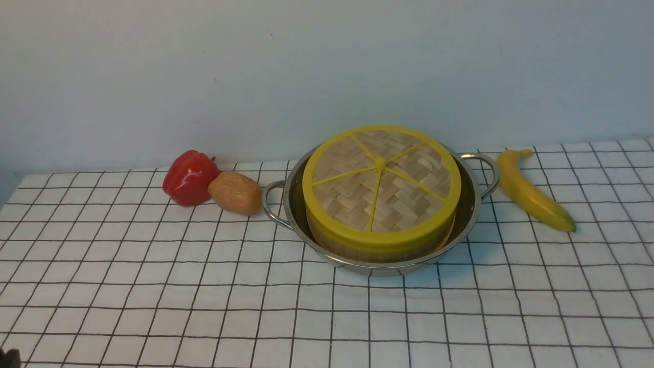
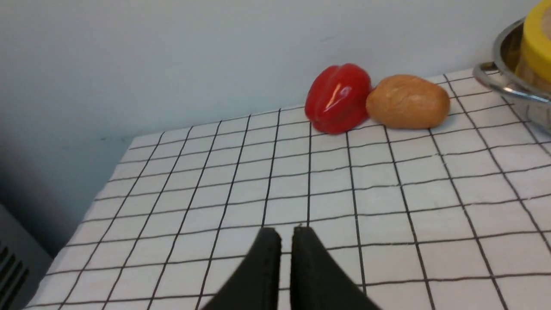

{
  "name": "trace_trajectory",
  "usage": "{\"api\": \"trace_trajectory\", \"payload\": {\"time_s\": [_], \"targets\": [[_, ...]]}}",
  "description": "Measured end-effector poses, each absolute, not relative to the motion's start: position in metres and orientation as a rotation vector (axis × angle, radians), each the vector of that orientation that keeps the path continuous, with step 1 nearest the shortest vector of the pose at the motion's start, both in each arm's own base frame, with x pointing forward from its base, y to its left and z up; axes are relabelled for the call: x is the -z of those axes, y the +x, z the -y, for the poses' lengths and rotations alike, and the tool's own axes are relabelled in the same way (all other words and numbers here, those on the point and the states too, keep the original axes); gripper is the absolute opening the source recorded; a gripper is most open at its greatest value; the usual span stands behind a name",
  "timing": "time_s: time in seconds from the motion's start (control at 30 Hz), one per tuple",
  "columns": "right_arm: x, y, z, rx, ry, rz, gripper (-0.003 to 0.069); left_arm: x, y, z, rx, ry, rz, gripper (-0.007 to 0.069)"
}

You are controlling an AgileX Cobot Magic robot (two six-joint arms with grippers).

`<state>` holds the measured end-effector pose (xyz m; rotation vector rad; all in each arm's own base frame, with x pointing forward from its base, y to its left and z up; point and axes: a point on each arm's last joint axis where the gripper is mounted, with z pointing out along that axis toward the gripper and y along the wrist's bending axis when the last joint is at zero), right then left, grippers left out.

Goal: Place the steamer in the pot on the white tablecloth, and put the lid on the steamer.

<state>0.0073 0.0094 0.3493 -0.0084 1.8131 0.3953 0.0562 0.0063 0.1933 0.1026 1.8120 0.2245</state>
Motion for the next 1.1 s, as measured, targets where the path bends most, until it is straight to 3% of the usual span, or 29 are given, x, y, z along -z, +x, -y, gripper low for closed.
{"api": "trace_trajectory", "payload": {"time_s": [0.1,0.8,0.97,1.0,1.1], "targets": [[-0.349,0.007,-0.010,-0.402,-0.008,-1.813,0.0076,-0.182,0.054,-0.006,-0.227,0.099,-1.817,0.0043],[-0.350,0.006,-0.014,-0.475,-0.005,-1.813,0.0123,-0.182,0.054,-0.006,-0.224,0.094,-1.819,0.0075],[-0.346,0.011,-0.009,-0.324,-0.084,-1.802,0.0132,-0.182,0.054,-0.006,-0.223,0.092,-1.819,0.0085],[-0.338,0.017,-0.007,-0.244,-0.117,-1.796,0.0134,-0.182,0.054,-0.006,-0.223,0.092,-1.819,0.0085],[-0.323,0.027,-0.006,-0.176,-0.140,-1.794,0.0141,-0.182,0.054,-0.006,-0.222,0.091,-1.819,0.0094]]}}
